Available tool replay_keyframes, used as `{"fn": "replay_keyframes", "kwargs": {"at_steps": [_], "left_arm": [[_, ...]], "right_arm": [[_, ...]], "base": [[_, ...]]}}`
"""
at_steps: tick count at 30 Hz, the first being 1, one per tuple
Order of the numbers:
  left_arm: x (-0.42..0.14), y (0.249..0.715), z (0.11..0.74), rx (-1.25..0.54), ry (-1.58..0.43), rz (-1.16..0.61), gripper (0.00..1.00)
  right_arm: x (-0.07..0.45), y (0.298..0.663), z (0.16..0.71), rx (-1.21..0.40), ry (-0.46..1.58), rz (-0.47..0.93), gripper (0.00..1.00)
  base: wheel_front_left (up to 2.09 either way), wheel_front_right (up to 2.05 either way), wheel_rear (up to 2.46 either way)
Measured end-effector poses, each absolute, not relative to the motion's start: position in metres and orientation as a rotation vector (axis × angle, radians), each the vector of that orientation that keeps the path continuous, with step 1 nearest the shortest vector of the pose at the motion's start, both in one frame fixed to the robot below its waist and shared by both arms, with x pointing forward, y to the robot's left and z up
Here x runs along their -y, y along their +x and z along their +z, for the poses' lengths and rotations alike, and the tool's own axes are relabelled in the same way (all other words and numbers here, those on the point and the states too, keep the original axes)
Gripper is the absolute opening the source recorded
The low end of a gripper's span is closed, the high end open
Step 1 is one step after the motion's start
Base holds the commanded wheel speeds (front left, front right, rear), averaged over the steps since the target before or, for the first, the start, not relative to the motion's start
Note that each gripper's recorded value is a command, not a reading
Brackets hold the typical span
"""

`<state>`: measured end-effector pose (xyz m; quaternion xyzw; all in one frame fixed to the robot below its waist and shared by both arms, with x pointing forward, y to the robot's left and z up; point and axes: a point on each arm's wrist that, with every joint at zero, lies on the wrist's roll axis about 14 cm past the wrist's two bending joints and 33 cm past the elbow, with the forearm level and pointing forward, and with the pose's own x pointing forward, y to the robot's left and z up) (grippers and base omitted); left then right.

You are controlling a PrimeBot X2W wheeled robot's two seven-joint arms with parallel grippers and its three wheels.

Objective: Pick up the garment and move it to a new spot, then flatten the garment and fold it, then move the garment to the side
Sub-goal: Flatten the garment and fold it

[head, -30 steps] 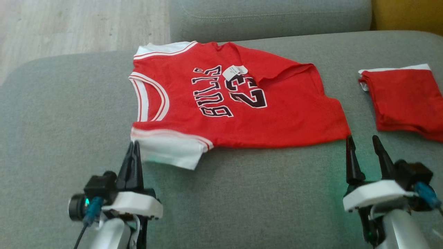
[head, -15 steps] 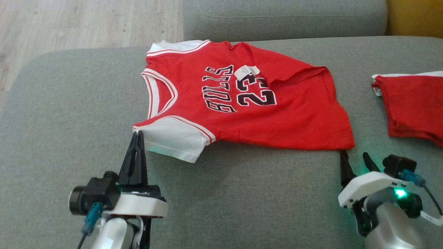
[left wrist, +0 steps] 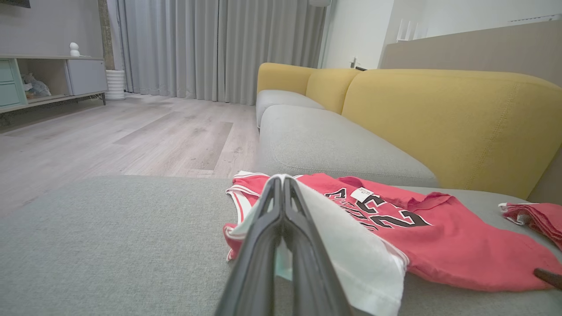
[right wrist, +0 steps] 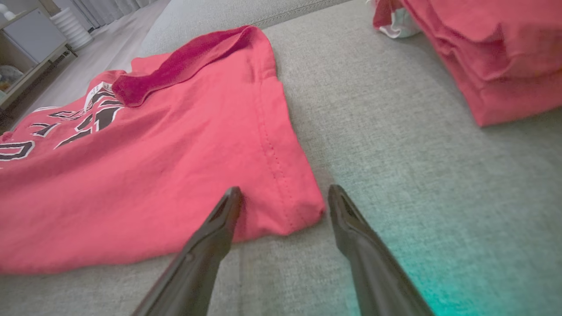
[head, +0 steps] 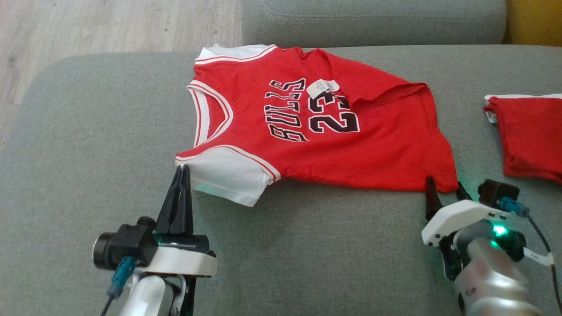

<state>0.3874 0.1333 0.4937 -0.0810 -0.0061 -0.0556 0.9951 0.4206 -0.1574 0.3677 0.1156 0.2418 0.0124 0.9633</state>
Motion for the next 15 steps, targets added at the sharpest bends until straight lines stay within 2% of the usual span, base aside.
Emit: {"fn": "replay_keyframes", "kwargs": {"at_steps": [1, 2, 4, 10, 15], "left_arm": [[-0.134, 0.387, 0.494, 0.012, -0.163, -0.110, 0.00], [-0.134, 0.388, 0.494, 0.013, -0.164, -0.109, 0.00], [-0.133, 0.388, 0.493, 0.014, -0.167, -0.113, 0.00], [-0.137, 0.389, 0.496, 0.023, -0.162, -0.102, 0.00], [-0.146, 0.394, 0.511, 0.067, -0.219, -0.069, 0.00]], "right_arm": [[0.157, 0.422, 0.368, -0.492, 0.228, 0.027, 1.00], [0.157, 0.423, 0.367, -0.496, 0.224, 0.028, 0.96], [0.157, 0.424, 0.366, -0.503, 0.223, 0.025, 0.00], [0.155, 0.426, 0.372, -0.490, 0.215, 0.041, 0.00], [0.149, 0.452, 0.430, -0.287, 0.222, 0.087, 0.00]], "base": [[0.00, 0.00, 0.00], [0.00, 0.00, 0.00], [0.00, 0.00, 0.00], [0.00, 0.00, 0.00], [0.00, 0.00, 0.00]]}}
